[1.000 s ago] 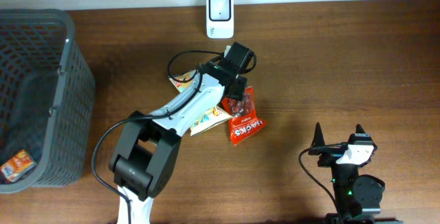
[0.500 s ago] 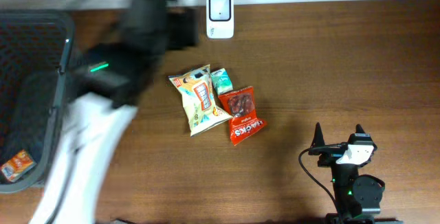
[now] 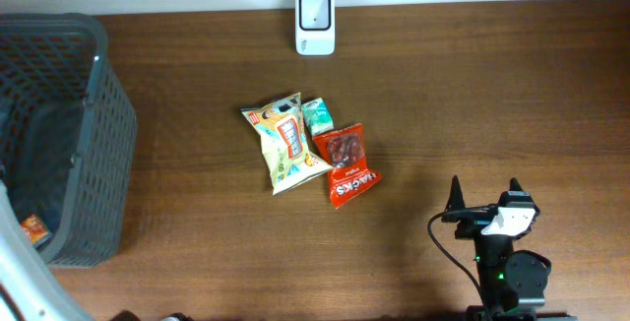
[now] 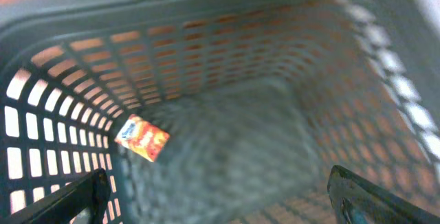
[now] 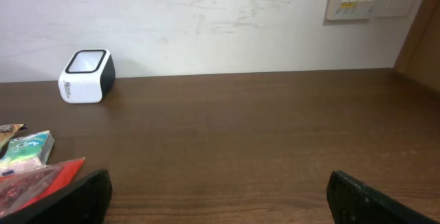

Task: Scan the item barcode
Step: 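Reach the left gripper into the basket and grasp the orange tissue pack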

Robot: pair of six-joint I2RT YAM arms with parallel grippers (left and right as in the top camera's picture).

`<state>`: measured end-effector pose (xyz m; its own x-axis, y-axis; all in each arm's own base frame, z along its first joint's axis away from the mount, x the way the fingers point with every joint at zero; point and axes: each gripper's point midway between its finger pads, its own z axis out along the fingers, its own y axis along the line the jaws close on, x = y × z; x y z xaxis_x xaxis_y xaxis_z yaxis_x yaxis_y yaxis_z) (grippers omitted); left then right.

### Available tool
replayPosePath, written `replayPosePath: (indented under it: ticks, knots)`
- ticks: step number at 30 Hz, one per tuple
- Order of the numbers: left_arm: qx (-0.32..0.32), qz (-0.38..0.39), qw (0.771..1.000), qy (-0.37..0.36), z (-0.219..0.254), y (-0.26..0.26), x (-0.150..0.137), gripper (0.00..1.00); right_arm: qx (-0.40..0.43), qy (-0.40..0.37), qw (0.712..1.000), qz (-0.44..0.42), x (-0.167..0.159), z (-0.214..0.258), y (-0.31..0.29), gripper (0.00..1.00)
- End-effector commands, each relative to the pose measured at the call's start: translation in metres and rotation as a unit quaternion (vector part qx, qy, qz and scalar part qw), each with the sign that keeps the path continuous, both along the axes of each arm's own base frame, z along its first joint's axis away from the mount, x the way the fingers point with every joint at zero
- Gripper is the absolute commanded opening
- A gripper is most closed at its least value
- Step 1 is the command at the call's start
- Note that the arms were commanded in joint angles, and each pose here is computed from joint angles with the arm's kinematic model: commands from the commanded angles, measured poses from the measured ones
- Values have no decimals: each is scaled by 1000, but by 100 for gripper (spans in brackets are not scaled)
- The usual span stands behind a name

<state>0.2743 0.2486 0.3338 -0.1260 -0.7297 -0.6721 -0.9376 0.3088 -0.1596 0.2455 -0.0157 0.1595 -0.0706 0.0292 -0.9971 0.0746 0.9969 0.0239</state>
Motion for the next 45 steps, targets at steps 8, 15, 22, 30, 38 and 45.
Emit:
replayPosePath:
  ticks: [8,15,22,30,38,45]
  knots:
    - [-56,106,988,95,-121,55,-3,99,2,1,1000,-6,0,-3,-2,99]
    - [-71,125,977,157,-179,73,-4,99,2,1,1000,-6,0,-3,-2,98]
    - [-118,145,957,223,-237,83,-24,96,2,1,1000,-6,0,-3,-2,98]
    - [-136,150,948,246,-263,84,-29,96,2,1,1000,-6,0,-3,-2,98]
    - [-137,150,948,247,-274,87,-26,78,2,1,1000,-6,0,-3,-2,98]
    - [-140,150,946,252,-280,84,-30,60,2,1,1000,-6,0,-3,-2,99]
